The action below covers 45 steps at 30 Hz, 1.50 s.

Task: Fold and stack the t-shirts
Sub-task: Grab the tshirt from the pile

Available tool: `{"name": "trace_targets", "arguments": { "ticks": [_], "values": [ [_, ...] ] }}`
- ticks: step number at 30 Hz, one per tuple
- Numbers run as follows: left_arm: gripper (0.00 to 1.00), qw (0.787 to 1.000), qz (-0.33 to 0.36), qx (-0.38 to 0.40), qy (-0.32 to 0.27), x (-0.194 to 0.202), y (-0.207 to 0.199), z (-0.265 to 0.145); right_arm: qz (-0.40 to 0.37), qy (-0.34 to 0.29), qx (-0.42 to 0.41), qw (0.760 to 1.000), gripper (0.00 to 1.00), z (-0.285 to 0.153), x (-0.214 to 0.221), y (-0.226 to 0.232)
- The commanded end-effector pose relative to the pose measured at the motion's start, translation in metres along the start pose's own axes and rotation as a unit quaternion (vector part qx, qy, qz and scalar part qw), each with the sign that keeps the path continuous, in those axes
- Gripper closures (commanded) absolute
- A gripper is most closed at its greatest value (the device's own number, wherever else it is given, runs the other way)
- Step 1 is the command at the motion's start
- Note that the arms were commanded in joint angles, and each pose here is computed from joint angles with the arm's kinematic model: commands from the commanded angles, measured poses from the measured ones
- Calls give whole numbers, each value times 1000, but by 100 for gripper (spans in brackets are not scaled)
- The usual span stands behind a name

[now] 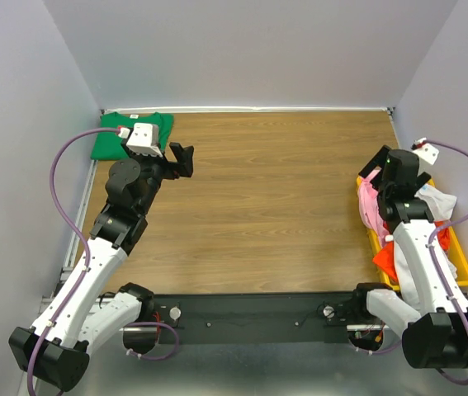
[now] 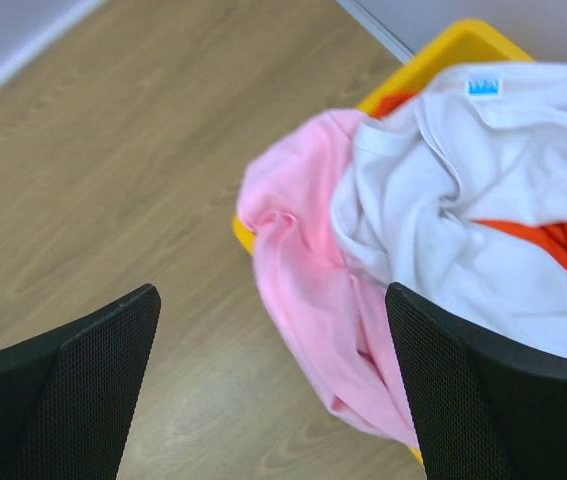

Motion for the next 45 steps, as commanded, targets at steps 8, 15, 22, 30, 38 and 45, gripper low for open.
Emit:
{"name": "trace_targets", "arguments": {
  "ticks": [8,15,22,30,38,45],
  "values": [
    [2,1000,-8,18,-4,-1,-3,-2,20,29,141,989,0,26,34,-36],
    [2,1000,-6,20,-7,-1,-3,-3,39,43,180,982,0,46,38,-54],
    [2,1000,-3,19,-12,-4,-3,-5,56,61,199,977,2,65,50,-74],
    [2,1000,1,5,-14,-6,0,-6,49,60,197,977,27,77,49,-79],
    [2,1000,4,0,-13,-5,2,-5,53,41,189,980,100,76,33,-78],
    [2,1000,3,-2,-10,-4,2,-4,67,-45,83,993,100,30,-39,-50]
  ]
}}
Point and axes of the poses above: each gripper's point midway between its finger pads, its own z axis out along the fingers, its own y axis along the line the jaws close on, x = y × z, the point moved 7 cm from there along -z, back along the fingers, and after that the axes turned 1 degree about z, right-handed, at the moved point
